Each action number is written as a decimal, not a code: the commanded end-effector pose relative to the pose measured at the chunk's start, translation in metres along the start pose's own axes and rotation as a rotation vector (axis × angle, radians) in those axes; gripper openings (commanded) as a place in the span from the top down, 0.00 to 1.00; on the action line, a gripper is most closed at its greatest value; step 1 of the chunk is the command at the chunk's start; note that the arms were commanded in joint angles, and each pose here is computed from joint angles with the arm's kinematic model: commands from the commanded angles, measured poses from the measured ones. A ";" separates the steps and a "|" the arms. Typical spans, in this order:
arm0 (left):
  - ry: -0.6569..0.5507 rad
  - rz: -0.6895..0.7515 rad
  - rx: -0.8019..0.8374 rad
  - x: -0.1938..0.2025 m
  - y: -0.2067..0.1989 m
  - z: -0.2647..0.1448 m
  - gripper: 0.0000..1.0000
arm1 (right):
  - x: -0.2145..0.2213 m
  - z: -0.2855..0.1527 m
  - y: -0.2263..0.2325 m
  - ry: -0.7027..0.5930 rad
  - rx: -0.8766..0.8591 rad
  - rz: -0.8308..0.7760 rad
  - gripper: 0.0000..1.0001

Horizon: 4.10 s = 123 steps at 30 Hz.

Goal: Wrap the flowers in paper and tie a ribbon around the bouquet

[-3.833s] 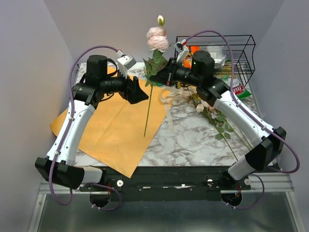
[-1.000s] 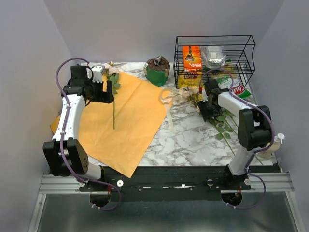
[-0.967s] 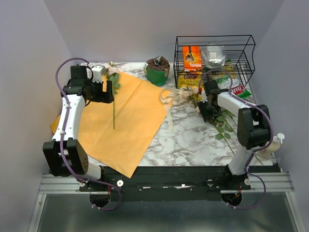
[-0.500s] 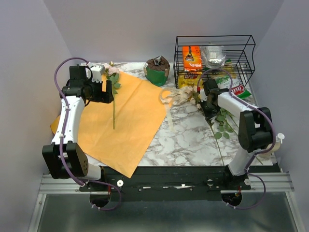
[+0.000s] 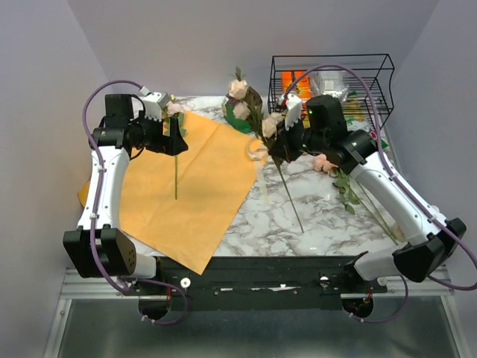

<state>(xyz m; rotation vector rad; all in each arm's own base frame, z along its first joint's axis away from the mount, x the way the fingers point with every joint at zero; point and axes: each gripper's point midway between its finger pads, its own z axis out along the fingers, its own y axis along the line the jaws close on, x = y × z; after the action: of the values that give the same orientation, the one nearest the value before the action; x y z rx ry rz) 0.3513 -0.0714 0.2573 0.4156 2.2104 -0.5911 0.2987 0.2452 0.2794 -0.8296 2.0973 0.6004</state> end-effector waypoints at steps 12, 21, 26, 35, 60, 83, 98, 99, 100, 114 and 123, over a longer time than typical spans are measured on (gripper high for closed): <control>-0.119 0.065 0.454 -0.027 -0.136 -0.026 0.01 | -0.186 0.049 0.086 -0.499 -0.264 0.370 0.99; -0.103 0.020 0.420 -0.027 -0.129 -0.003 0.31 | -0.195 0.061 0.121 -0.470 -0.372 0.376 0.99; -0.090 -0.046 0.395 -0.028 -0.122 0.004 1.00 | -0.182 0.077 0.123 -0.424 -0.381 0.387 0.99; 0.013 -0.294 -0.065 0.018 0.014 0.036 1.00 | -0.132 0.085 0.062 -0.323 -0.043 0.291 0.00; 0.197 -0.134 -0.416 0.025 0.130 0.059 0.01 | 0.172 -0.012 -0.189 0.419 0.751 0.283 0.01; 0.043 -0.015 -0.255 0.009 0.047 -0.008 0.01 | 0.272 0.006 -0.267 0.740 0.786 0.360 0.26; 0.026 -0.006 -0.244 0.003 0.043 -0.012 0.01 | 0.221 -0.027 -0.250 0.622 0.818 0.352 0.99; 0.023 -0.003 -0.234 0.002 0.040 -0.012 0.01 | 0.211 -0.025 -0.239 0.590 0.775 0.357 0.99; 0.014 0.001 -0.228 0.000 0.038 -0.014 0.01 | 0.205 -0.027 -0.228 0.582 0.740 0.357 0.99; -0.031 0.085 0.209 -0.022 -0.063 -0.022 0.16 | 0.010 -0.025 -0.019 -0.021 -0.059 0.251 0.99; -0.122 0.244 0.449 -0.039 -0.149 -0.041 0.01 | -0.138 -0.016 0.047 -0.457 -0.211 0.414 0.99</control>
<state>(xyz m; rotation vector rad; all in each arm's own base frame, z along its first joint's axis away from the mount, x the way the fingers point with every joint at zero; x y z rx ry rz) 0.3042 -0.1549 0.3139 0.7711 2.0285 -0.8254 0.3172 0.2585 0.3417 -0.4264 2.0055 0.8758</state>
